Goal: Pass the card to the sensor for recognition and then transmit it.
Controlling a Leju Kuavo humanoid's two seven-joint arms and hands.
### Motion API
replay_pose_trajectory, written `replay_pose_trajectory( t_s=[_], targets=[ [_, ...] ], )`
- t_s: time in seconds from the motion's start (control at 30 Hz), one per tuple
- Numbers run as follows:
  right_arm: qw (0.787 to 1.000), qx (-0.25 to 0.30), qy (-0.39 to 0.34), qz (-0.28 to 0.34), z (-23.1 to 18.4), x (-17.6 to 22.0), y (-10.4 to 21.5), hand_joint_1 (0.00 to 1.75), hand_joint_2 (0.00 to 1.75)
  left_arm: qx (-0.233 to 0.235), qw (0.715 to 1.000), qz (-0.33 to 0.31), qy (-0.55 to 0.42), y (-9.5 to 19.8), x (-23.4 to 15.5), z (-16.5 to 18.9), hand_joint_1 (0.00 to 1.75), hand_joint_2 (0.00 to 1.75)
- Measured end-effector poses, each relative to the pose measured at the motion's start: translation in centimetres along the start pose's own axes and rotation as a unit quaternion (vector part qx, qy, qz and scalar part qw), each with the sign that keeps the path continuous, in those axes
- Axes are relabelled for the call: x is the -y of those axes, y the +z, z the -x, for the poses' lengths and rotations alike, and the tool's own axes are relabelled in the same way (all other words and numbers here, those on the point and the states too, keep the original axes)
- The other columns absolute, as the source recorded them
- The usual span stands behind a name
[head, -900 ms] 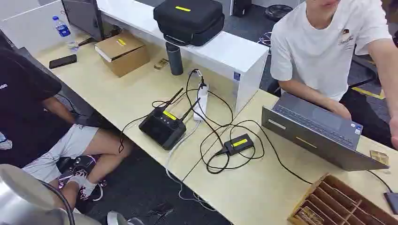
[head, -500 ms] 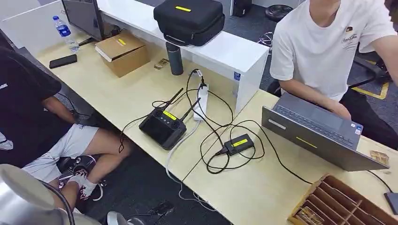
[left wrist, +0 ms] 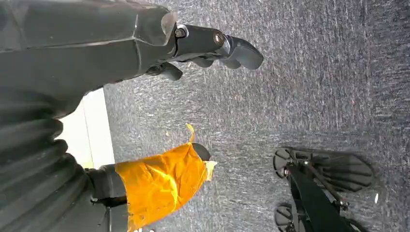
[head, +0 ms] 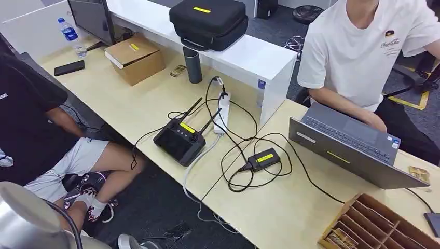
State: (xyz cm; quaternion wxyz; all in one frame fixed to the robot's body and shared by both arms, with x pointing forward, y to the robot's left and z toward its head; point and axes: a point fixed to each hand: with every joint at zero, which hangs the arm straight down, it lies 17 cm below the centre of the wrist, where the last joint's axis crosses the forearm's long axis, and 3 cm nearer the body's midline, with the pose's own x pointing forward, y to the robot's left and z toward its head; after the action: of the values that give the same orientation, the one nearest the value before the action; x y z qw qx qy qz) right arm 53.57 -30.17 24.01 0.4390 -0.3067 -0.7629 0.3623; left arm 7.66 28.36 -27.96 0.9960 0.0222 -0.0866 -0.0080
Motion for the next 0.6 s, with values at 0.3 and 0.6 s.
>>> replay_pose_trajectory(
  t_s=[0.3, 0.6],
  targets=[
    [1.000, -0.025, -0.007, 0.017, 3.3, 2.1, 5.2, 1.75, 1.75, -0.002, 1.000, -0.001, 0.009, 0.0, 0.0, 0.1, 0.00, 1.75],
    [0.998, -0.057, -0.009, 0.016, 5.5, 1.7, 10.6, 1.75, 1.75, -0.006, 1.000, -0.002, 0.015, 0.0, 0.0, 0.3, 0.00, 1.75]
  ],
)
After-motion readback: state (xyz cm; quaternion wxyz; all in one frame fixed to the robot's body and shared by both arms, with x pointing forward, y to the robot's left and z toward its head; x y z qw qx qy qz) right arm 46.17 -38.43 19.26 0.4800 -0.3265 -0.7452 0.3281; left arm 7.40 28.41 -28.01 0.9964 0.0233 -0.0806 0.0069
